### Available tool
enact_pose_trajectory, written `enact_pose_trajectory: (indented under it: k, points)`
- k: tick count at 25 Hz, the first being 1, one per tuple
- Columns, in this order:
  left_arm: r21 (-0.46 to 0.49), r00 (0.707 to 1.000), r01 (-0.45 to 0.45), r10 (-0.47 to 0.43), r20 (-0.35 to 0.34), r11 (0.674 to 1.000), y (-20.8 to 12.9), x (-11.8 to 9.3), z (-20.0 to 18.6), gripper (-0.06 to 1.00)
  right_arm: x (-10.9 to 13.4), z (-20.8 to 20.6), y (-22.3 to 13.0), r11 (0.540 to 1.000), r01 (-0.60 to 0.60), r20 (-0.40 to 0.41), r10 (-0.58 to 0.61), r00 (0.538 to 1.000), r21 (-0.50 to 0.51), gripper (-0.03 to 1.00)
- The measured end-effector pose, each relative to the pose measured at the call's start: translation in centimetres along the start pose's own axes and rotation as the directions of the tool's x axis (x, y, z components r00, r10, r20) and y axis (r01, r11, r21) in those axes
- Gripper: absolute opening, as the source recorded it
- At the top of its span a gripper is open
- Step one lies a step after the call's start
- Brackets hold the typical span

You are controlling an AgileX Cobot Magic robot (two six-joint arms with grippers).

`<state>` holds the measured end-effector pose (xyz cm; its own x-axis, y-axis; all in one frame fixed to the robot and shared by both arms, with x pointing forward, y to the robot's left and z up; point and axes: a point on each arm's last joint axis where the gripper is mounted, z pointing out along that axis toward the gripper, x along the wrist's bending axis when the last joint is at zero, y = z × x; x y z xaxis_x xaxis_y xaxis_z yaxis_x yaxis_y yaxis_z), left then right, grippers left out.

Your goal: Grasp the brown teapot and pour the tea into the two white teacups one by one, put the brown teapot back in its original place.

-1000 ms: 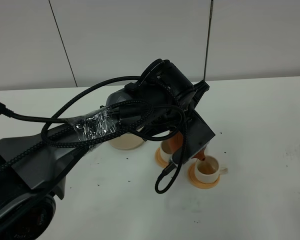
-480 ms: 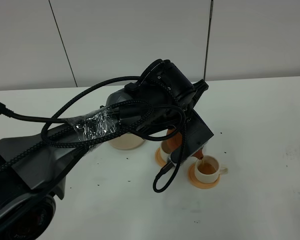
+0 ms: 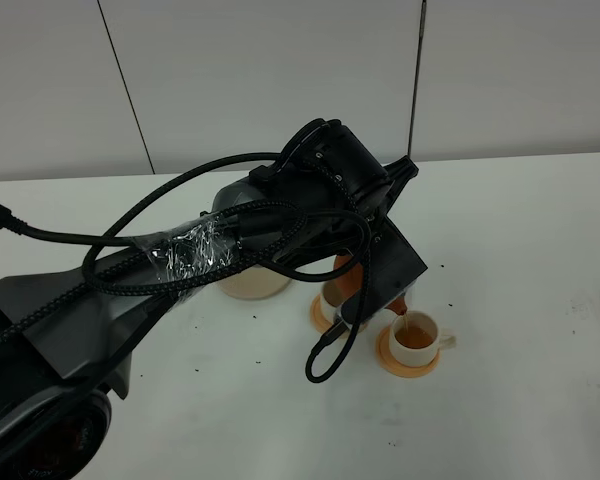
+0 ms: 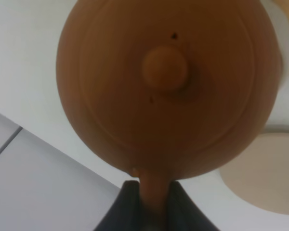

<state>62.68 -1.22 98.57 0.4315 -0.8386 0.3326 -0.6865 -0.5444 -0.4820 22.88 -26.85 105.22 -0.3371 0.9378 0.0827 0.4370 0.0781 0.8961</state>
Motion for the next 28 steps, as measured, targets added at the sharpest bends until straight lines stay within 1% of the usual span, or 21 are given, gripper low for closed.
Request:
enact_pose_trajectory:
  k: [17, 28]
  points:
    - [0.011, 1.000, -0.009, 0.009, -0.010, 1.000, -0.10, 0.09, 0.00, 0.17, 0.00, 0.00, 0.00, 1.000, 0.000, 0.000, 0.000, 1.000, 0.000, 0.24]
    - [0.022, 0.999, -0.017, 0.017, -0.032, 1.000, -0.20, 0.30, -0.01, 0.17, 0.00, 0.00, 0.00, 1.000, 0.000, 0.000, 0.000, 1.000, 0.000, 0.24]
